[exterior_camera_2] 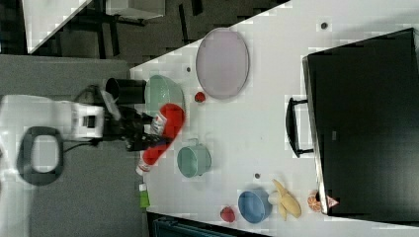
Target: Pick Ketchup from oven and place it on table.
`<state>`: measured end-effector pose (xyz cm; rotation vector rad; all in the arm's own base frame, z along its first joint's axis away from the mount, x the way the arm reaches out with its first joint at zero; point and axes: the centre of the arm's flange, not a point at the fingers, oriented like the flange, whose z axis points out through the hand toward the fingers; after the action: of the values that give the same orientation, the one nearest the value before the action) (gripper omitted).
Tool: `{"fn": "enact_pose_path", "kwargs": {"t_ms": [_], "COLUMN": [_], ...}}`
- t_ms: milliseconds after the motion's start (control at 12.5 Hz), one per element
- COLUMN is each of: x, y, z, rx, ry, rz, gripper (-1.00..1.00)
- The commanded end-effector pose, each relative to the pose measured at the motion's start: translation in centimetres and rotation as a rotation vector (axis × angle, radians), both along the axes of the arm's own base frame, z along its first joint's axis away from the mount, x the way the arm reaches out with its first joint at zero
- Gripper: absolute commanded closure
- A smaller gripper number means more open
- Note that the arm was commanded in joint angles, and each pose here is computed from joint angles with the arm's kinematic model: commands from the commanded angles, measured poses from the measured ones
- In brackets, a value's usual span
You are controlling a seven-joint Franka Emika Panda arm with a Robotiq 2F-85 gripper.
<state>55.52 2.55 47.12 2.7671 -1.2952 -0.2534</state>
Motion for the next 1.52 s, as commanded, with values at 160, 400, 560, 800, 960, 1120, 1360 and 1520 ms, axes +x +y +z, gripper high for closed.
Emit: {"fn": "enact_pose_path", "kwargs": {"t_ms": [160,400,560,800,960,1120,1360,1520], "x": [-1.5,-2.4,-2.6,-2.5,-2.4,-1.7,-0.1,0.6], "y": [-5.0,-5.0,-5.1,-5.0,-4.9,-4.9,-4.7,-4.7], "z": [-8.2,-16.0,-20.1,-24.5,-26.6,-26.0,-19.3,-12.8], "rx": [0.0,-0.015,-0.026,-0.04,-0.046,-0.046,-0.028,-0.011], "ry": [-0.028,-0.052,-0.046,-0.029,-0.037,-0.073,-0.147,-0.174], "rz": [-0.144,-0.148,-0.148,-0.143,-0.14,-0.14,-0.16,-0.16], "gripper": [-0.27,-0.27,-0.27,-0.33,-0.74,-1.0,-1.0,-1.0]}}
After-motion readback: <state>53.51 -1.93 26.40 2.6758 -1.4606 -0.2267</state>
